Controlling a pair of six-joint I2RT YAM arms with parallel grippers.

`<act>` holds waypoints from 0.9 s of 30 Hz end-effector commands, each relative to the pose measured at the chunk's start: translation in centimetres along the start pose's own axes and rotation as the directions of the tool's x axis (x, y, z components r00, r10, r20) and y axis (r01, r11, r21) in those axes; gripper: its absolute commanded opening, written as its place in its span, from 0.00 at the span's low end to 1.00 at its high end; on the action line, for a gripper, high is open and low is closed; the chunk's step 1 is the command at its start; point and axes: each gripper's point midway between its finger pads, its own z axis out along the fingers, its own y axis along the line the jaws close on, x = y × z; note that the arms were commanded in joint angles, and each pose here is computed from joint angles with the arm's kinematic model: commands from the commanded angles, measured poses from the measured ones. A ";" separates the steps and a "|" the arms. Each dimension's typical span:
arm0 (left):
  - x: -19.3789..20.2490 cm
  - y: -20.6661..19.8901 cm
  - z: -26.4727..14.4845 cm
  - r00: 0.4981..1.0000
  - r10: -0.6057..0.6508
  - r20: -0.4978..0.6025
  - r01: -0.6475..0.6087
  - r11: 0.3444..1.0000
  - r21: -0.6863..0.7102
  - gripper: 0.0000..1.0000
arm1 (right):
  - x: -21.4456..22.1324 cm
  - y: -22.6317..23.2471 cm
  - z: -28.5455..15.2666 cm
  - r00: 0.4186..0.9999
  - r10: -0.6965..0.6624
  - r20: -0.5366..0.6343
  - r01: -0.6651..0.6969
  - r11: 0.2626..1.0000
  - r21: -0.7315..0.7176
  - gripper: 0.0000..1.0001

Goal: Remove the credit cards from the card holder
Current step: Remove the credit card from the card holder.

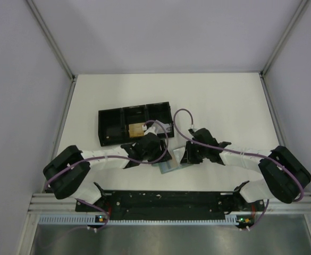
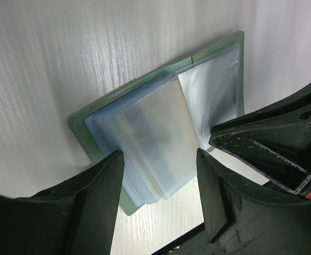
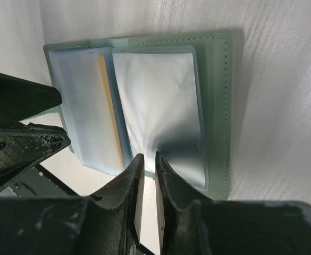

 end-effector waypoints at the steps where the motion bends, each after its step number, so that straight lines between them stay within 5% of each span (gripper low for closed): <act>1: -0.3 -0.9 0.3 1.000 -0.018 0.010 0.018 0.999 0.034 0.61 | 0.1 0.2 0.2 1.000 -0.014 -0.002 0.014 1.000 -0.026 0.14; 16: 0.6 -0.8 0.7 0.999 -0.034 -0.022 0.035 0.998 0.060 0.34 | -0.5 2.5 -0.2 0.994 -0.108 0.027 0.109 0.991 -0.073 0.15; 27: 0.3 -1.0 -0.6 0.999 -0.039 0.005 0.039 0.996 0.086 0.30 | 0.2 5.0 0.0 0.986 -0.165 0.013 0.165 0.979 -0.121 0.16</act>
